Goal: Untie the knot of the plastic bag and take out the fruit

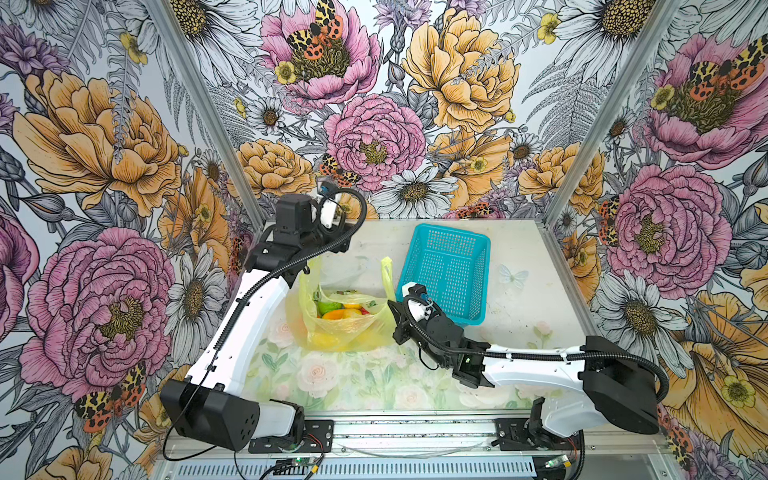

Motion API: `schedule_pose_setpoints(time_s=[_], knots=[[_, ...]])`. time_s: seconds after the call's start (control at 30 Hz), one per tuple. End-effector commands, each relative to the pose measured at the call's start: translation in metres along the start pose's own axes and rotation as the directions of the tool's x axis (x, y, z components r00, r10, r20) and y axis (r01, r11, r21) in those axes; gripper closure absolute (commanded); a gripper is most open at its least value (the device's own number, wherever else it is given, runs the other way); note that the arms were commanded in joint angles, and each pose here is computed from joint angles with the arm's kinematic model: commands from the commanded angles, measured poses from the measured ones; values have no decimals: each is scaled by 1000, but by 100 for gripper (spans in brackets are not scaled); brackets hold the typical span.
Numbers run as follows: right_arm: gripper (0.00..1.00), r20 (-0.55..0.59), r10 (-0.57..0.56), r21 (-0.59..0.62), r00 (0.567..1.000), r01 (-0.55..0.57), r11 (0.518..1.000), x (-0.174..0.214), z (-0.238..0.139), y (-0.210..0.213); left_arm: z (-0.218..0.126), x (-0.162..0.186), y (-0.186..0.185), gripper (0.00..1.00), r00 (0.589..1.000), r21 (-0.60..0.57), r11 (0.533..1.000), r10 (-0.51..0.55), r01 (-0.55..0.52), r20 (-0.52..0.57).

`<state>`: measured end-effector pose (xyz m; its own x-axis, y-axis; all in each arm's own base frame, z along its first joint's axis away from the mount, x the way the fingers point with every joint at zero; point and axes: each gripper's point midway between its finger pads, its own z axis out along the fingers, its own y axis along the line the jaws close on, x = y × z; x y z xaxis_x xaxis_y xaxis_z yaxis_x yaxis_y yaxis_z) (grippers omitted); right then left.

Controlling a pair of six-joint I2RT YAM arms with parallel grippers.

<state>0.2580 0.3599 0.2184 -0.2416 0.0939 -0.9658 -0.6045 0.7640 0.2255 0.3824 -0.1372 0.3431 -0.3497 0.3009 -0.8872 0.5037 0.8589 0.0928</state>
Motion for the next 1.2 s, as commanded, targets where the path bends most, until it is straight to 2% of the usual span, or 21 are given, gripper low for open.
schedule_pose_setpoints(time_s=[0.0,0.1,0.23,0.43,0.6,0.7,1.17], knots=[[99,47,25,17,999,-26,1000,-14,-5,-5,-44,0,-65,18,937,224,913,307,-340,167],[99,59,50,45,997,-53,998,-14,-9,-19,-50,22,-77,20,902,203,881,402,-428,159],[100,54,67,62,996,-70,996,-10,-17,-33,-49,44,-103,21,849,241,814,504,-528,157],[100,53,76,53,996,-79,995,-3,-27,-37,-24,82,-107,27,811,272,780,585,-563,1],[100,54,79,59,995,-82,995,-4,-30,-39,-6,106,-114,28,785,334,768,608,-546,-116],[100,55,79,51,995,-82,995,-5,-30,-38,-1,115,-122,29,774,378,757,617,-533,-146],[100,72,86,47,994,-90,995,-12,-38,-39,19,134,-106,33,736,340,780,617,-525,-279]])
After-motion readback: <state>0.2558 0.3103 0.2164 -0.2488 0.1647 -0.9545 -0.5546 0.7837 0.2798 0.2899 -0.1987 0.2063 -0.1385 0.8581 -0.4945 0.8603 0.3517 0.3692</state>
